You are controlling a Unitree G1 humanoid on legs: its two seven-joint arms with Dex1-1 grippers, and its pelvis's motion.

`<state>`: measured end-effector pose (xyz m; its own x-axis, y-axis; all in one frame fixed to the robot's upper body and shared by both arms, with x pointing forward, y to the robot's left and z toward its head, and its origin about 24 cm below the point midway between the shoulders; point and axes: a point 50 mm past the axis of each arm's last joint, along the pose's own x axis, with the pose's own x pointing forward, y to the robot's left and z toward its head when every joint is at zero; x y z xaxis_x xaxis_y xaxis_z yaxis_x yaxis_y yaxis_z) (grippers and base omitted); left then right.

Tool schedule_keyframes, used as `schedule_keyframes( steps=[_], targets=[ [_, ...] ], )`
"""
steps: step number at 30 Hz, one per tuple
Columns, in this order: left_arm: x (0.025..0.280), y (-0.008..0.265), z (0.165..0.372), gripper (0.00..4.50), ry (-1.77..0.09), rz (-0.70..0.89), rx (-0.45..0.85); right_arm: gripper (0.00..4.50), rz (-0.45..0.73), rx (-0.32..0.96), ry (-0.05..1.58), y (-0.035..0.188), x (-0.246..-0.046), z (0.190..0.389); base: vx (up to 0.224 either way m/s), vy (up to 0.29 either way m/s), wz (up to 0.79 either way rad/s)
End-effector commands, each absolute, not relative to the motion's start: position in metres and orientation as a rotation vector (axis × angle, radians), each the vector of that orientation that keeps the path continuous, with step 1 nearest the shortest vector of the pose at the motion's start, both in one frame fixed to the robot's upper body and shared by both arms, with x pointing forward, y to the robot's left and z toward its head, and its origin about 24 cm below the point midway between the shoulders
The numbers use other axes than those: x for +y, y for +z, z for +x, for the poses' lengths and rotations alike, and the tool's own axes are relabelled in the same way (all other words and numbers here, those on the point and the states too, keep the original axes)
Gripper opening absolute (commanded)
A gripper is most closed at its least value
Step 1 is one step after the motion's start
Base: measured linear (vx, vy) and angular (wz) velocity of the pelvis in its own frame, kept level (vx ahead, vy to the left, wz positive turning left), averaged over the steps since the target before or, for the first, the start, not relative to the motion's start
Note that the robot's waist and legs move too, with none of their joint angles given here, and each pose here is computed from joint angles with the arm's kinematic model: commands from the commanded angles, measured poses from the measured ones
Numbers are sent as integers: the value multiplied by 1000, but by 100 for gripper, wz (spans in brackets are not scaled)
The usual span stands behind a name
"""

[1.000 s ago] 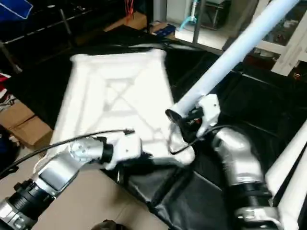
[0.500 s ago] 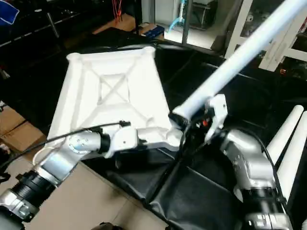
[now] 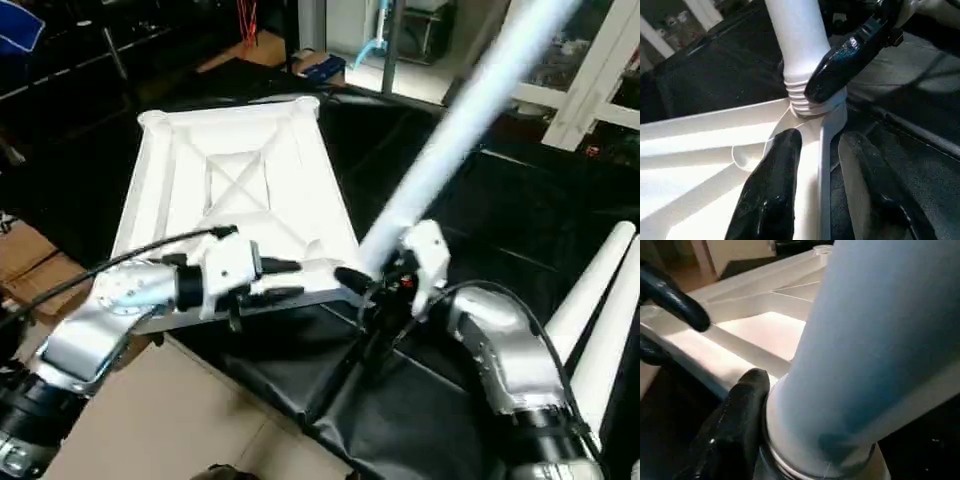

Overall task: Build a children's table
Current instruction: Pick table leg

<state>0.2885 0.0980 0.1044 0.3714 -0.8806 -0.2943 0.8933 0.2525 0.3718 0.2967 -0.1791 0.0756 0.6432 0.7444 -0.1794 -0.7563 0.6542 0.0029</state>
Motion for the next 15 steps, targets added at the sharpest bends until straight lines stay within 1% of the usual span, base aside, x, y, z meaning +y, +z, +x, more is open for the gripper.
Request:
schedule_keyframes(
  steps=[1, 3, 7, 11, 13, 15],
  targets=[
    [102, 100, 291, 149, -1174, 545, 58, 265, -108, 150, 852, 79, -177, 301, 0, 0, 0],
    [99, 96, 291, 149, -1172, 546, 71, 265, -152, 155, 857, 79, -176, 306, 0, 0, 0],
    [90, 93, 289, 149, -1194, 544, 98, 265, -190, 185, 854, 75, -180, 310, 0, 0, 0],
    [87, 87, 287, 149, -1210, 554, 126, 265, -189, 213, 849, 71, -185, 310, 0, 0, 0],
    [84, 83, 288, 149, -1213, 550, 140, 265, -164, 234, 851, 69, -189, 308, 0, 0, 0],
    [84, 81, 288, 149, -1213, 558, 150, 265, -166, 239, 862, 69, -191, 306, 0, 0, 0]
  ],
)
